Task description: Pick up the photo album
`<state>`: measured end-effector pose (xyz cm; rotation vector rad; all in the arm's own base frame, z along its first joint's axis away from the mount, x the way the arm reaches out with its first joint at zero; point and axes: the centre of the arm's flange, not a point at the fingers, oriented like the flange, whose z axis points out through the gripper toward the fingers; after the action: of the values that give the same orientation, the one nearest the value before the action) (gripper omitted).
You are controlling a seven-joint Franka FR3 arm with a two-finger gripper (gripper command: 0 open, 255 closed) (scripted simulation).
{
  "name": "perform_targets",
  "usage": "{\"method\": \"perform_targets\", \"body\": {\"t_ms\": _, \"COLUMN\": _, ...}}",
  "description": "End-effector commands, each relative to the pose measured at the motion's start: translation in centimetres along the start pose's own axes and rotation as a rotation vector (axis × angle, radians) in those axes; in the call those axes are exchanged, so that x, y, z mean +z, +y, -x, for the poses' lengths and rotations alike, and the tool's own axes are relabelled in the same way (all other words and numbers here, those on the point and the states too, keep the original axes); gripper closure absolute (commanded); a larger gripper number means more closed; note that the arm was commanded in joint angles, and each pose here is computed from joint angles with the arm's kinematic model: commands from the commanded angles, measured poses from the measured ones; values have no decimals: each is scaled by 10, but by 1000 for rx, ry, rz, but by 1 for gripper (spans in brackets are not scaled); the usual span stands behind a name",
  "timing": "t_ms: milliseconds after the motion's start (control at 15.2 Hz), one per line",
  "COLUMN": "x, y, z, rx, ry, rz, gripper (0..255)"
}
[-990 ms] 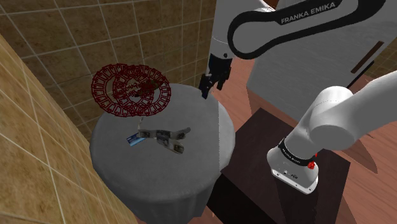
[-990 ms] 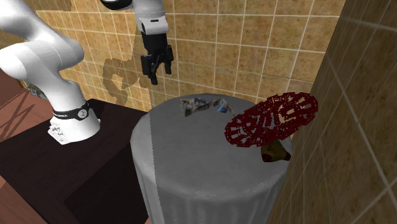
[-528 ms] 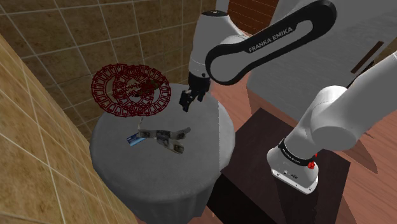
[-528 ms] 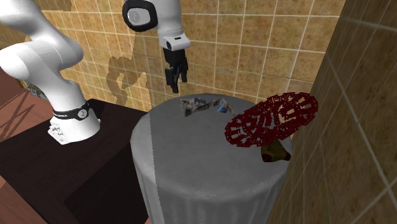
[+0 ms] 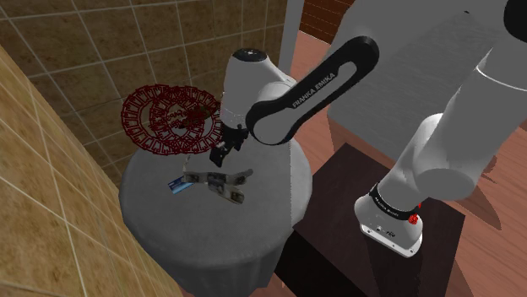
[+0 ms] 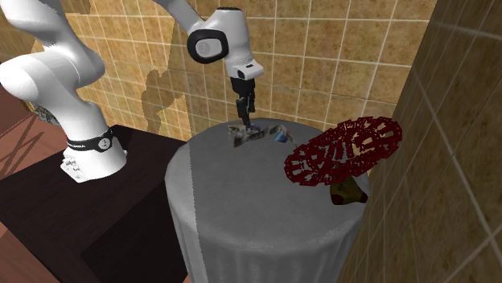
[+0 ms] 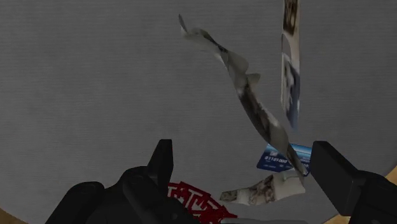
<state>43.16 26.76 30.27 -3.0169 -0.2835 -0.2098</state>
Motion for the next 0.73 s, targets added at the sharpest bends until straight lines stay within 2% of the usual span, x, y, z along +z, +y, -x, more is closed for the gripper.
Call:
{"method": "perform_targets", "body": {"t_ms": 0, "x": 15, "y": -15, "z": -9, "rx": -27, "ry": 19, "rz": -2, "gripper": 0}}
{"method": "perform_targets", "body": {"t_ms": 264, "x": 46, "y": -47, "z": -25, "rx": -77, "ry": 51, "rz": -6, "gripper": 0}}
{"method": "perform_targets", "body": {"t_ms": 660, "x": 77, "y": -44, "z": -21, "rx": -77, "ry": 51, "rz": -6, "gripper": 0}}
